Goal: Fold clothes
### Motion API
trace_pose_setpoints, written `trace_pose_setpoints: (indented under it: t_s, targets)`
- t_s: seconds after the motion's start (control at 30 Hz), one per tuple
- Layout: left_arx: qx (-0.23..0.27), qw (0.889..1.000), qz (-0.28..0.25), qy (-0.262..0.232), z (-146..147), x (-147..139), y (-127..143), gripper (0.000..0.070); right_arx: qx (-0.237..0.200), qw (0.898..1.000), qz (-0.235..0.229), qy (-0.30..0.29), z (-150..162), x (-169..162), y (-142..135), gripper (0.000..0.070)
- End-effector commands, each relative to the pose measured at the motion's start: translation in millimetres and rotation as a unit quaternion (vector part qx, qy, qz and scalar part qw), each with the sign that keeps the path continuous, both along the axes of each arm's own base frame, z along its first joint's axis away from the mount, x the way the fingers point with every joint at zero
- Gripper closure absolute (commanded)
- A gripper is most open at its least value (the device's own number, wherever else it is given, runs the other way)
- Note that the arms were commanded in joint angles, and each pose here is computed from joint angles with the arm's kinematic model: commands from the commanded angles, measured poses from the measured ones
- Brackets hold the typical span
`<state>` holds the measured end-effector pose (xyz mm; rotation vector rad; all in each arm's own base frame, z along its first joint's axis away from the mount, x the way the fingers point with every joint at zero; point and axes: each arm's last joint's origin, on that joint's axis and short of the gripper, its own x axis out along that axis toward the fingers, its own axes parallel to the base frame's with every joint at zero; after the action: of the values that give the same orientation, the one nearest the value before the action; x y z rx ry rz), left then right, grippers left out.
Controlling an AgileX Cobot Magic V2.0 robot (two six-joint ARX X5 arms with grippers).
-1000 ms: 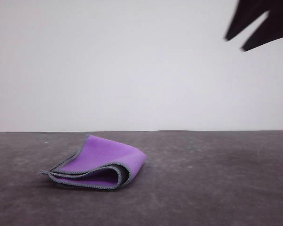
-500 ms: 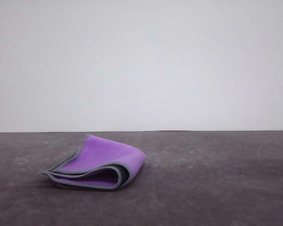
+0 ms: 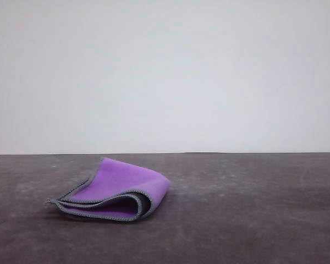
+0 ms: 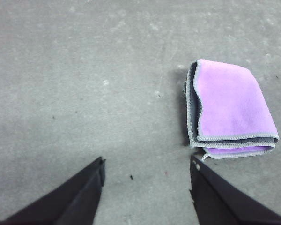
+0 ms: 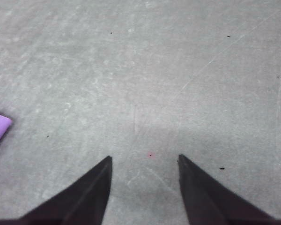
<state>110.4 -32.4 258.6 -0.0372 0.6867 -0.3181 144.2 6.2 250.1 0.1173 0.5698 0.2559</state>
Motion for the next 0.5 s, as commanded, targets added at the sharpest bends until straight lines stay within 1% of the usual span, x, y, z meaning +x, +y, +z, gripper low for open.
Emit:
trace_pose_setpoints:
  t_s: [0.0, 0.47]
  targets:
    - [-0.001, 1.0, -0.002, -0.009, 3.3, 1.2, -0.5, 0.07, -0.002, 1.0, 0.0, -0.008, 3.8, 1.0, -0.3, 0.0693]
    - [-0.003, 1.0, -0.002, -0.012, 4.0, 1.5, -0.6, 0.07, -0.004, 1.0, 0.002, -0.013, 4.4, 1.3, -0.2, 0.0688]
